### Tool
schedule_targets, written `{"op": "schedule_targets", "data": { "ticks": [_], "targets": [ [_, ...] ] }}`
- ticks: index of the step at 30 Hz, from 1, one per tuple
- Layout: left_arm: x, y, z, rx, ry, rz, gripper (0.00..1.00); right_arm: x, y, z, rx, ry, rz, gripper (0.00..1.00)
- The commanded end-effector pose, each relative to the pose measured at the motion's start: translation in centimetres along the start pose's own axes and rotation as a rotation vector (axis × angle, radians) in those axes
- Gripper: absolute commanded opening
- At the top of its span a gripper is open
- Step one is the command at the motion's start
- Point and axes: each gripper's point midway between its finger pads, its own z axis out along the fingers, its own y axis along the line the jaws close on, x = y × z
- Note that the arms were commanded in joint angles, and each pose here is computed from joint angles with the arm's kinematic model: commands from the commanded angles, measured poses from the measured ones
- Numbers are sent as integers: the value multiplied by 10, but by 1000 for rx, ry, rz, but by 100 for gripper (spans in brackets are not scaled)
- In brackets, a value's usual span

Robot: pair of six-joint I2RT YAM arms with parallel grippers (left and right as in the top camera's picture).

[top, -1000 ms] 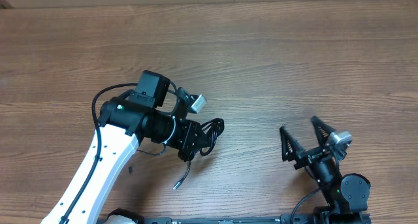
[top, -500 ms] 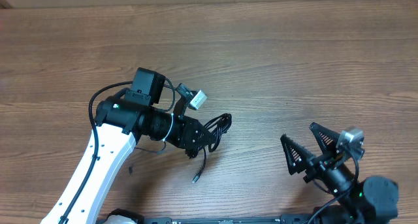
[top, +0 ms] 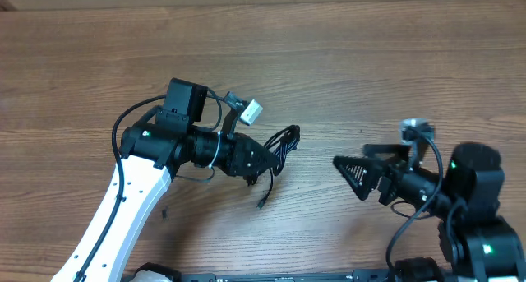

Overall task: Untangle cables
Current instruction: 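Bring the right gripper toward the hanging cable held by the left gripper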

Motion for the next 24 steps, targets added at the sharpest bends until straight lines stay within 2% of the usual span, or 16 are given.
{"op": "schedule_targets", "data": {
  "ticks": [1,5,6,7,8,10,12,14,17,24],
  "targets": [
    [-8,-6,-1,38,-24,-113,4,2,27,2,-178,63,0,100],
    [-25,6,-2,-28,-88,-224,4,4,30,7,-240,107,32,100],
    [-29,12,-3,-63,-110,-265,4,4,31,8,-252,111,33,95],
    [-33,23,-4,-121,-146,-344,4,4,29,11,-252,119,39,83],
    [-35,30,-6,-153,-167,-404,4,5,28,12,-253,126,40,79],
    [-35,35,-6,-177,-186,-481,4,7,29,14,-261,141,37,77],
    [-35,35,-6,-172,-190,-534,4,10,32,17,-273,151,6,70],
    [-34,34,-4,-166,-191,-590,4,13,33,19,-279,162,-26,70],
    [-33,32,-2,-161,-186,-621,4,16,28,27,-239,176,-33,76],
    [-29,25,4,-138,-169,-731,4,26,29,49,-238,240,-60,77]
  ]
}}
